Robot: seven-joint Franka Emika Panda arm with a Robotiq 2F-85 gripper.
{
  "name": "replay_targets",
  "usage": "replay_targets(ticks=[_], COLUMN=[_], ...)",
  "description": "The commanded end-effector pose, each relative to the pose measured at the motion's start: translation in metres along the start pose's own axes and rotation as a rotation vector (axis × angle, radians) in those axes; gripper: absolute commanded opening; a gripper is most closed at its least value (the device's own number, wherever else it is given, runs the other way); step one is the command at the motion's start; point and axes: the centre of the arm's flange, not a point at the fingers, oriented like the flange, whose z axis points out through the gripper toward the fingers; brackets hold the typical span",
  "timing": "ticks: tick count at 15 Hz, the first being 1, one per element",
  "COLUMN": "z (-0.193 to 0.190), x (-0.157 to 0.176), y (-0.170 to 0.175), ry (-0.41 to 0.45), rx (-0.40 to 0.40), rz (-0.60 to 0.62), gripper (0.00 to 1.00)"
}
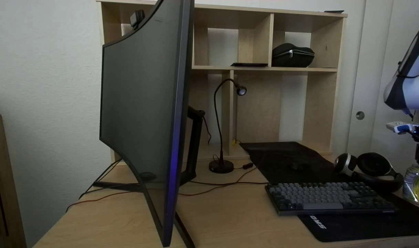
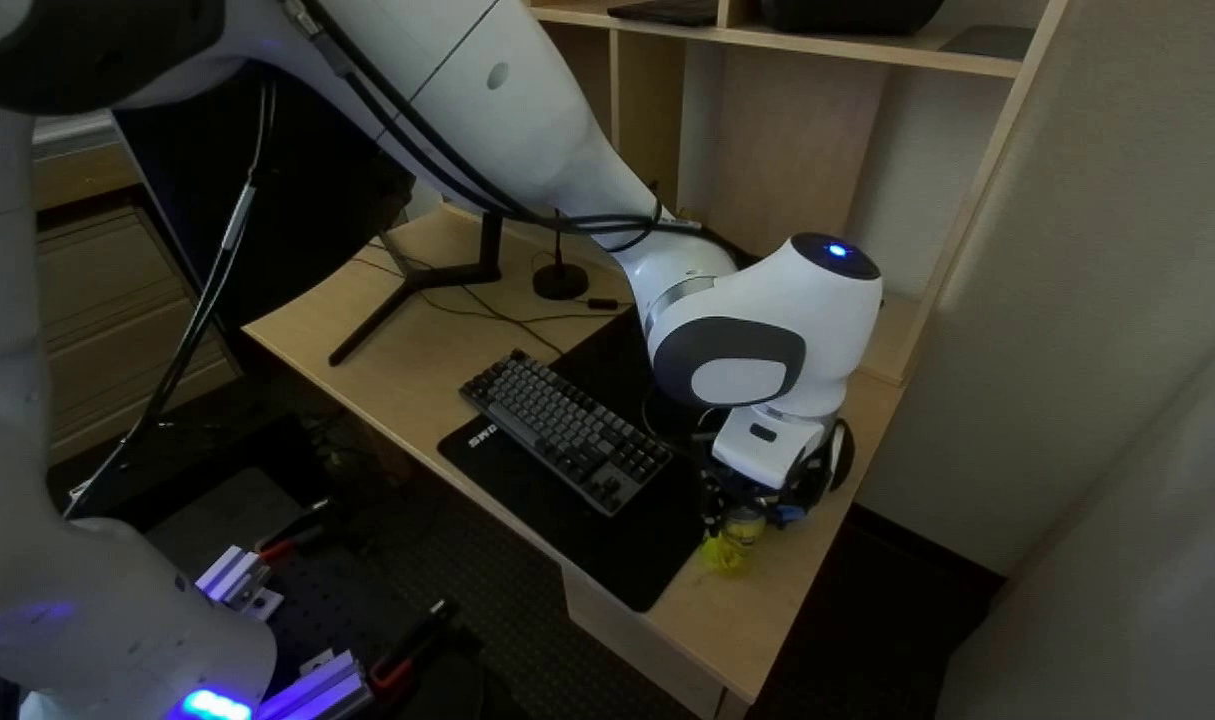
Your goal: Move the soda can to the front of the mat, put the headphones on the back of the monitor, then switch on the desk lamp
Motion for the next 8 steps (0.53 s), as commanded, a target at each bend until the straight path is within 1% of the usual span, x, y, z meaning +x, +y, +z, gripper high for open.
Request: replay_targets(ticks=[1, 3, 6, 8], z=[0.0003, -0.0001, -0.0006, -0.0012], x=[-0.0001, -0.0004, -0.0004, -0.0011], y=[-0.0001, -0.0018, -0.0021, -0.0043], ry=[-0.004, 0.004, 0.010, 0.005], rx=[-0.025, -0.010, -0.005, 0.037], rz=[-0.080, -0.115, -0.134, -0.127], gripper=[0.52, 0.39, 0.38, 0.38])
